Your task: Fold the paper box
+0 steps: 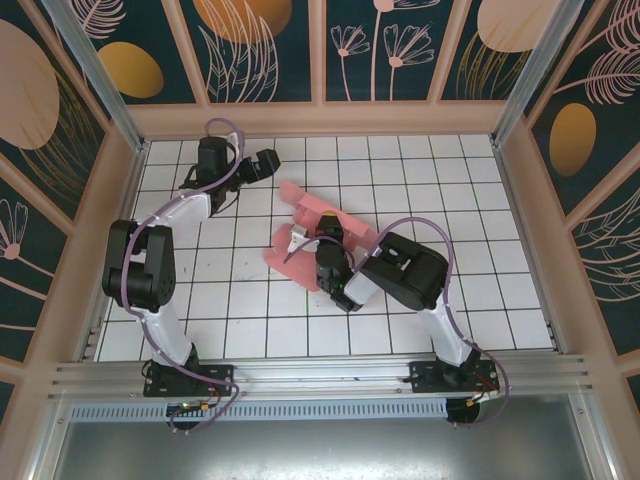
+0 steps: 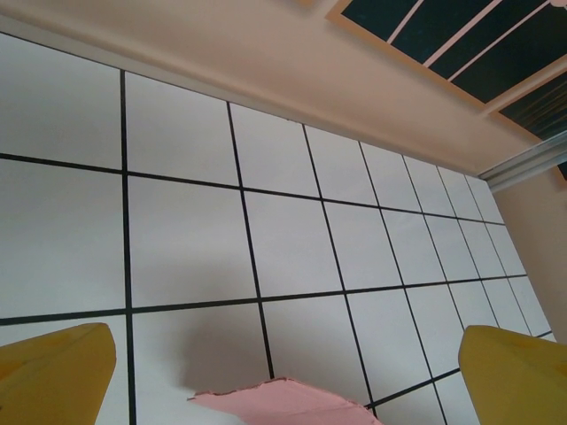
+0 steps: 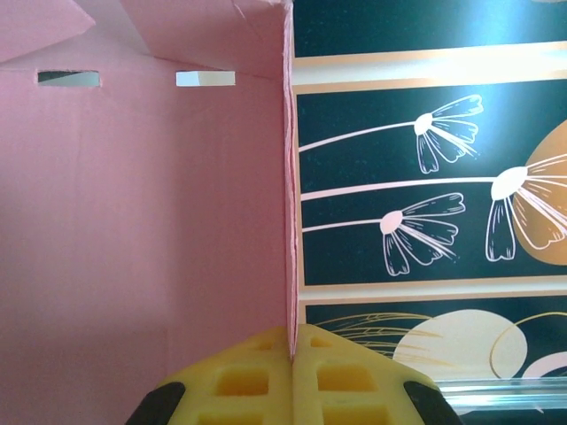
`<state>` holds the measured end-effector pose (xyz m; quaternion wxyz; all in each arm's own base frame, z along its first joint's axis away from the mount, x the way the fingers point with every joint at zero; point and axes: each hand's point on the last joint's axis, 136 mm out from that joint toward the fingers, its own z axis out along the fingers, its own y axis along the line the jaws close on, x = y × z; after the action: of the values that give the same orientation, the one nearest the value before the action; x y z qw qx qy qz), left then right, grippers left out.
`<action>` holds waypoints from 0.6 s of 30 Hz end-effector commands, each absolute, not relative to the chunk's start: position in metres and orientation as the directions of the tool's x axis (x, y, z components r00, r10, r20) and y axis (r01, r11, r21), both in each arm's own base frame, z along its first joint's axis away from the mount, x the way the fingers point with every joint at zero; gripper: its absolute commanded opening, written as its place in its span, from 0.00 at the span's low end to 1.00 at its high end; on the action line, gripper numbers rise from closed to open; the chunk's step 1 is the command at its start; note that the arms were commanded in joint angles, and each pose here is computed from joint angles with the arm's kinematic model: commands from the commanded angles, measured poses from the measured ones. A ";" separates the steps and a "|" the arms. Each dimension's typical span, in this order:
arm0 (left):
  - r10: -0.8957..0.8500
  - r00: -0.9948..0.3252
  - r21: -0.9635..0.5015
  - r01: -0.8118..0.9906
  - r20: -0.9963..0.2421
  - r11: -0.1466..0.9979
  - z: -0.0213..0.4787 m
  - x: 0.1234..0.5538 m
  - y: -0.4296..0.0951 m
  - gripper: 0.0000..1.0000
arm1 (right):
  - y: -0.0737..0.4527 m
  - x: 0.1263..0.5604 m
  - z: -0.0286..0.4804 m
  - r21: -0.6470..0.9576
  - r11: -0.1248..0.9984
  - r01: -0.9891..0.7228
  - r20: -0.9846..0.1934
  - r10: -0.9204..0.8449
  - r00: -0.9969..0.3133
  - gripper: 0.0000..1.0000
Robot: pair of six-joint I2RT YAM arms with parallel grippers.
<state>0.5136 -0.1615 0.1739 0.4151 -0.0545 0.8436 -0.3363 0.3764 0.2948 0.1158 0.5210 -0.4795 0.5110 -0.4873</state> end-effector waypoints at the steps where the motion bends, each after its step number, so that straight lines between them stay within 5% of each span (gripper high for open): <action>1: -0.337 -0.644 -0.596 0.234 -0.687 0.768 0.180 0.529 -0.170 0.99 | 0.292 0.375 0.122 -0.992 0.116 0.056 -0.117 -0.993 -0.015 0.00; 11: -0.110 -0.714 -0.515 0.380 -0.691 0.768 0.158 0.557 -0.229 0.97 | 0.296 0.374 0.126 -0.988 0.145 0.049 -0.146 -0.989 -0.007 0.00; 18: -0.037 -0.830 -0.652 0.409 -0.557 0.639 0.123 0.537 -0.266 0.76 | 0.296 0.374 0.124 -0.988 0.148 0.041 -0.148 -0.989 -0.007 0.00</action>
<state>0.5588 -0.2529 0.1445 0.3421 0.0903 0.8591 -0.3697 0.3757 0.2945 0.1140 0.5226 -0.4755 0.5152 -0.4852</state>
